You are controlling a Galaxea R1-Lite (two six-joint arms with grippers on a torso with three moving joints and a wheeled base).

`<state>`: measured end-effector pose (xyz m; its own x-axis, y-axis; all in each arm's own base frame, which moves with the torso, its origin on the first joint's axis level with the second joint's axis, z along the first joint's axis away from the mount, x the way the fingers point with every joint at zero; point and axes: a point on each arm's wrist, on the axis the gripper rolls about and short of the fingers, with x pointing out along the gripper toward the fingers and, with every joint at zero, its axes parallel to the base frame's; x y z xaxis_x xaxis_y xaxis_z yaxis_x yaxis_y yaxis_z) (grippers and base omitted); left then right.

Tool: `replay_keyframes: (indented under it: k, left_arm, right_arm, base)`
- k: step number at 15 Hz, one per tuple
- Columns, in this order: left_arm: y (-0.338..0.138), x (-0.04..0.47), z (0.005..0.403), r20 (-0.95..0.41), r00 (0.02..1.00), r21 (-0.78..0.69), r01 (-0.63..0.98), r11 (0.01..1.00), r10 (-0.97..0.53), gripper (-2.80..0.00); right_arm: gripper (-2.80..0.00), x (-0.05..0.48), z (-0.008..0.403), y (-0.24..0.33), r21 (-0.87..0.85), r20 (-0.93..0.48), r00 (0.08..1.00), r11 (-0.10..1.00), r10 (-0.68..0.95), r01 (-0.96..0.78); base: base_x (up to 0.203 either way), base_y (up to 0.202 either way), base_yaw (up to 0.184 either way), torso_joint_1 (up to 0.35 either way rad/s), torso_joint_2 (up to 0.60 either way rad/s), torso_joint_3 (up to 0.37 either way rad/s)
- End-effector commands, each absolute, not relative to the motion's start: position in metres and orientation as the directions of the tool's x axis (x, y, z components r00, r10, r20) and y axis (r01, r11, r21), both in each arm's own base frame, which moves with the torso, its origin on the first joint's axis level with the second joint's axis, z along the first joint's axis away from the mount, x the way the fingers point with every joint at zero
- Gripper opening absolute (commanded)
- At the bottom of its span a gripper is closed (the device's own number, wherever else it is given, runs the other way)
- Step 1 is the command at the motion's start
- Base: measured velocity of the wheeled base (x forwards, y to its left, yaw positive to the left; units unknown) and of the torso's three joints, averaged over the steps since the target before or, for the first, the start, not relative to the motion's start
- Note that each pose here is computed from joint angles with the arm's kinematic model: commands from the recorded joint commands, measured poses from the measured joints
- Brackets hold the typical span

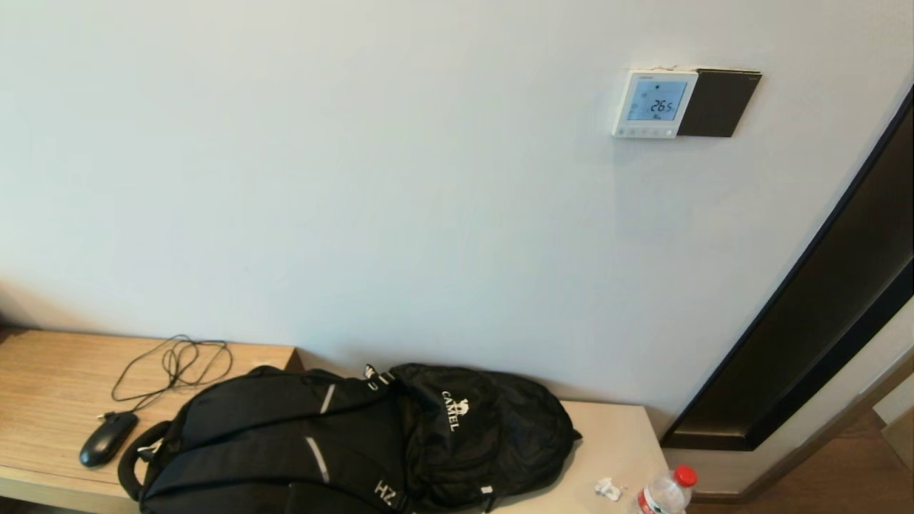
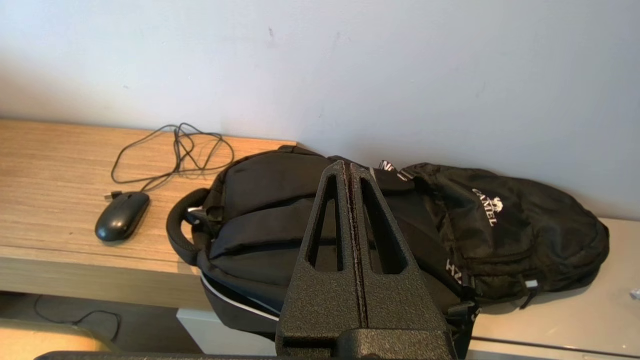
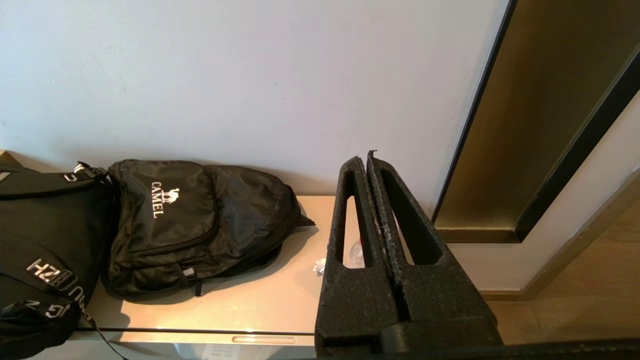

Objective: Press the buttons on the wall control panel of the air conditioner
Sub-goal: Turn off the central air conditioner

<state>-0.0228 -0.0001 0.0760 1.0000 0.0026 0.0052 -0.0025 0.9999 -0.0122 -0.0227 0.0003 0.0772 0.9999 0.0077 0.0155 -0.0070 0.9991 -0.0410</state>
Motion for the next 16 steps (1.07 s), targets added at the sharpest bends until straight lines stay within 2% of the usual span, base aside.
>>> replay_keyframes:
  k: [1, 6, 9, 13, 16]
  left_arm:
    - [0.000, -0.023, 0.076, 0.007, 1.000, -0.012, -0.003, 1.000, 0.003, -2.80]
    - [0.000, -0.023, 0.076, 0.006, 1.000, -0.012, -0.003, 1.000, 0.003, -2.80]
    - [0.000, -0.023, 0.076, 0.006, 1.000, -0.012, -0.003, 1.000, 0.003, -2.80]
    - [0.000, -0.023, 0.076, 0.005, 1.000, -0.012, -0.003, 1.000, 0.003, -2.80]
    - [0.000, -0.023, 0.076, 0.006, 1.000, -0.012, -0.003, 1.000, 0.003, -2.80]
  right_arm:
    - [-2.80, -0.023, 0.078, 0.000, -0.052, 0.020, 1.000, 0.999, 0.011, -0.010]
    - [-2.80, -0.031, 0.108, 0.001, -0.081, 0.088, 0.996, 0.996, 0.030, -0.023]
    - [-2.80, -0.026, 0.135, 0.001, -0.081, 0.056, 0.998, 0.996, 0.039, -0.034]
    - [-2.80, 0.008, 0.184, 0.001, -0.057, -0.044, 0.998, 0.997, 0.041, -0.043]
    - [-2.80, 0.053, 0.216, 0.001, -0.049, -0.056, 0.998, 0.998, 0.041, -0.044]
  base:
    - [0.000, 0.000, 0.000, 0.000, 0.00, 0.000]
    - [0.000, 0.000, 0.000, 0.000, 0.00, 0.000]
    - [0.000, 0.000, 0.000, 0.000, 0.00, 0.000]
    - [0.000, 0.000, 0.000, 0.000, 0.00, 0.000]
    - [0.000, 0.000, 0.000, 0.000, 0.00, 0.000]
